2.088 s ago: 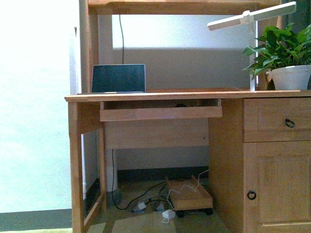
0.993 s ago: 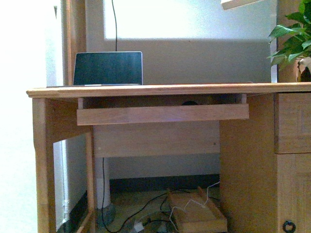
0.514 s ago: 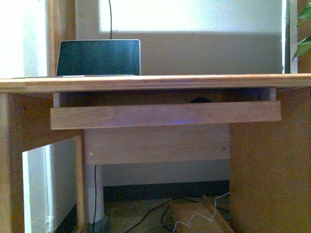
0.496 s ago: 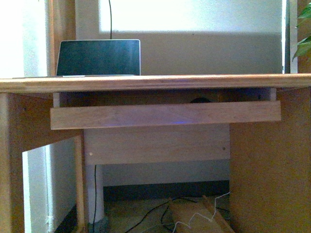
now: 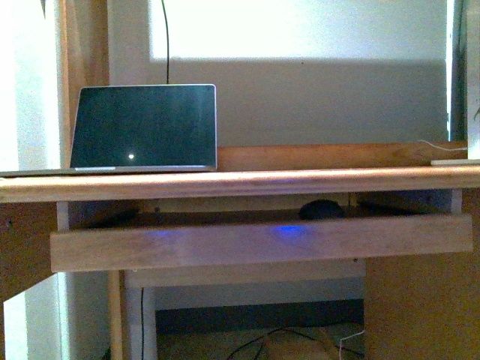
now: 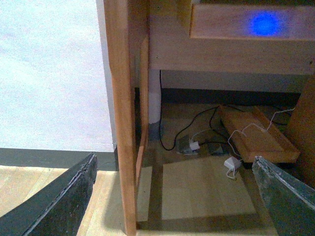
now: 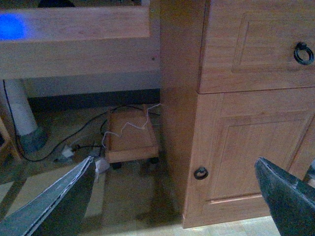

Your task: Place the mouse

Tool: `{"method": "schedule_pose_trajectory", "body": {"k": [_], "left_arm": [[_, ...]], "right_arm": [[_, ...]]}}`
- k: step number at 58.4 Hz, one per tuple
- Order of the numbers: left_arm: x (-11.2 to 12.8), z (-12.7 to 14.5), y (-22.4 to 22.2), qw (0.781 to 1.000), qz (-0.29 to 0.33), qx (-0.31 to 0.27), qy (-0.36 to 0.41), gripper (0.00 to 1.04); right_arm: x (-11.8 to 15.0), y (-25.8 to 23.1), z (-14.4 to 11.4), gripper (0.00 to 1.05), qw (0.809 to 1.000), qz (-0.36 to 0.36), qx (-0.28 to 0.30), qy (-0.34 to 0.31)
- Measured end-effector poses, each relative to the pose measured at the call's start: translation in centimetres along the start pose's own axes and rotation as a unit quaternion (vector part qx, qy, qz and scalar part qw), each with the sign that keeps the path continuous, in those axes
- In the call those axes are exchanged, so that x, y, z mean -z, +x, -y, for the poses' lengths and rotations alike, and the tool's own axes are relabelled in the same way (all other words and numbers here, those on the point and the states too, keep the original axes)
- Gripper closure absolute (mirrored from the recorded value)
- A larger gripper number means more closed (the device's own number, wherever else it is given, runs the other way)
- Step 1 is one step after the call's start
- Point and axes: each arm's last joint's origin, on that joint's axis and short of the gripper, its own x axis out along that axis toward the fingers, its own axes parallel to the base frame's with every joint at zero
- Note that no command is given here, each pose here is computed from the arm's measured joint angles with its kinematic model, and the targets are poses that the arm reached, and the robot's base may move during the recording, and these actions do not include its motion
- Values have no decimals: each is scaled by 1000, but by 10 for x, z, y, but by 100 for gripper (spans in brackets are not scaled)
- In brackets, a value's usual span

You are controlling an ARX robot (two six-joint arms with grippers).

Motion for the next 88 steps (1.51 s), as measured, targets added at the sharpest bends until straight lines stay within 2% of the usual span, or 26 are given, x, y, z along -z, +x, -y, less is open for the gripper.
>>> {"method": "schedule_pose_trajectory", "body": {"k": [32, 34, 35, 38, 42, 49, 58, 62, 63, 68, 73, 74, 76, 81, 88], "left_arm": [[0, 0, 0, 1000, 0, 0, 0, 8], [0, 0, 0, 999, -29, 16, -21, 8], [0, 1, 0, 997, -66, 26, -43, 8], [3, 1, 2, 989, -123, 35, -74, 8], [6, 2, 9, 983, -157, 52, -81, 8], [-4, -5, 32, 986, -151, 60, -30, 8], [-9, -10, 82, 981, -103, 61, 151, 8], [2, -6, 109, 955, -64, 73, 279, 8], [4, -6, 112, 953, -59, 76, 287, 8], [17, -2, 138, 904, -7, 96, 418, 8], [28, -2, 159, 855, 30, 100, 509, 8], [30, -2, 161, 852, 32, 101, 513, 8], [35, -2, 170, 828, 44, 104, 550, 8], [44, -2, 184, 794, 53, 115, 595, 8], [50, 0, 200, 767, 67, 124, 626, 8]], "right_arm": [[0, 0, 0, 7, 1000, 0, 0, 0], [0, 0, 0, 7, 1000, 0, 0, 0], [0, 0, 0, 7, 1000, 0, 0, 0], [0, 0, 0, 7, 1000, 0, 0, 0], [0, 0, 0, 7, 1000, 0, 0, 0], [0, 0, 0, 7, 1000, 0, 0, 0], [0, 0, 0, 7, 1000, 0, 0, 0], [0, 0, 0, 7, 1000, 0, 0, 0], [0, 0, 0, 7, 1000, 0, 0, 0], [0, 0, 0, 7, 1000, 0, 0, 0], [0, 0, 0, 7, 1000, 0, 0, 0], [0, 0, 0, 7, 1000, 0, 0, 0], [0, 0, 0, 7, 1000, 0, 0, 0], [0, 0, 0, 7, 1000, 0, 0, 0], [0, 0, 0, 7, 1000, 0, 0, 0]]}}
